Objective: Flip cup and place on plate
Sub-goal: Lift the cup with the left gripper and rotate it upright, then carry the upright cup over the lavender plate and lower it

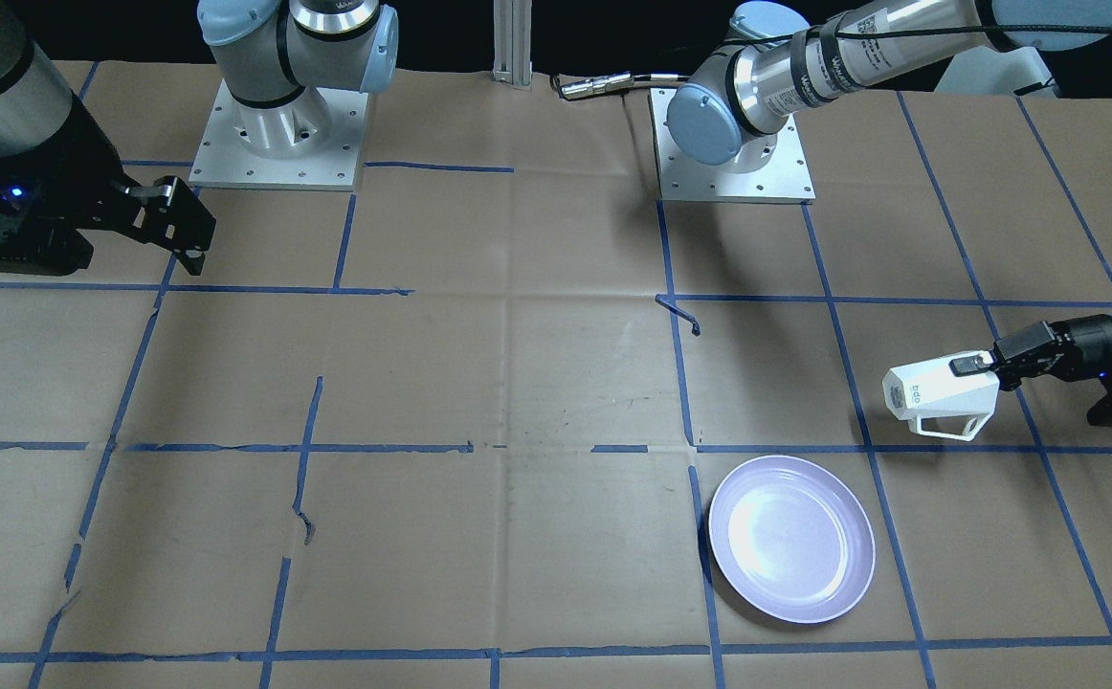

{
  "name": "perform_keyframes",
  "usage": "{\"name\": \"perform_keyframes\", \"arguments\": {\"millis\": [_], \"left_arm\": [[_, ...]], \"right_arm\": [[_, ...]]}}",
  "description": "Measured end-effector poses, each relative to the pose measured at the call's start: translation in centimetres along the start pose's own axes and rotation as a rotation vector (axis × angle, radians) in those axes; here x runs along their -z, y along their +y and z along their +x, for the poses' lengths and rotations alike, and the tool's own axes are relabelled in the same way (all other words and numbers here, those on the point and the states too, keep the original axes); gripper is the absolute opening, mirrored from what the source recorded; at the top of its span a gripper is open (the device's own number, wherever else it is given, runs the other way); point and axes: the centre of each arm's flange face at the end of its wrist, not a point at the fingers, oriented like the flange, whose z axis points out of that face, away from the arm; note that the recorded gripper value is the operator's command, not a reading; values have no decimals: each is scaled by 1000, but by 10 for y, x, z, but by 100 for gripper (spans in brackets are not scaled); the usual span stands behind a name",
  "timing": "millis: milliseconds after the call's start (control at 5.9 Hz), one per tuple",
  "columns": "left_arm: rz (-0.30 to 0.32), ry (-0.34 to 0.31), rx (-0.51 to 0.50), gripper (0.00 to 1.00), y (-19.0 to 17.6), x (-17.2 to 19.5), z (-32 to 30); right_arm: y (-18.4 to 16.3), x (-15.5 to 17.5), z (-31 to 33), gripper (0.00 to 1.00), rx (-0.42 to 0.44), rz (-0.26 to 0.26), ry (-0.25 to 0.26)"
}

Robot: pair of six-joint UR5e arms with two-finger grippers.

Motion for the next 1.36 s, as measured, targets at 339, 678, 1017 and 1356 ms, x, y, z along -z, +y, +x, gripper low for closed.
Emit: {"name": "perform_keyframes", "arguments": {"millis": [339, 678, 1017, 1356], "left_arm": [[21, -74, 61, 0, 7, 5, 103], [33, -228, 126, 0, 7, -16, 203], [17, -592, 161, 0, -37, -107, 298], [1, -988, 97, 0, -75, -226, 343]], "right_arm": [[0, 0, 0, 100, 0, 0, 0], [0, 0, 0, 100, 0, 0, 0], [0, 0, 0, 100, 0, 0, 0], [0, 0, 0, 100, 0, 0, 0]]}}
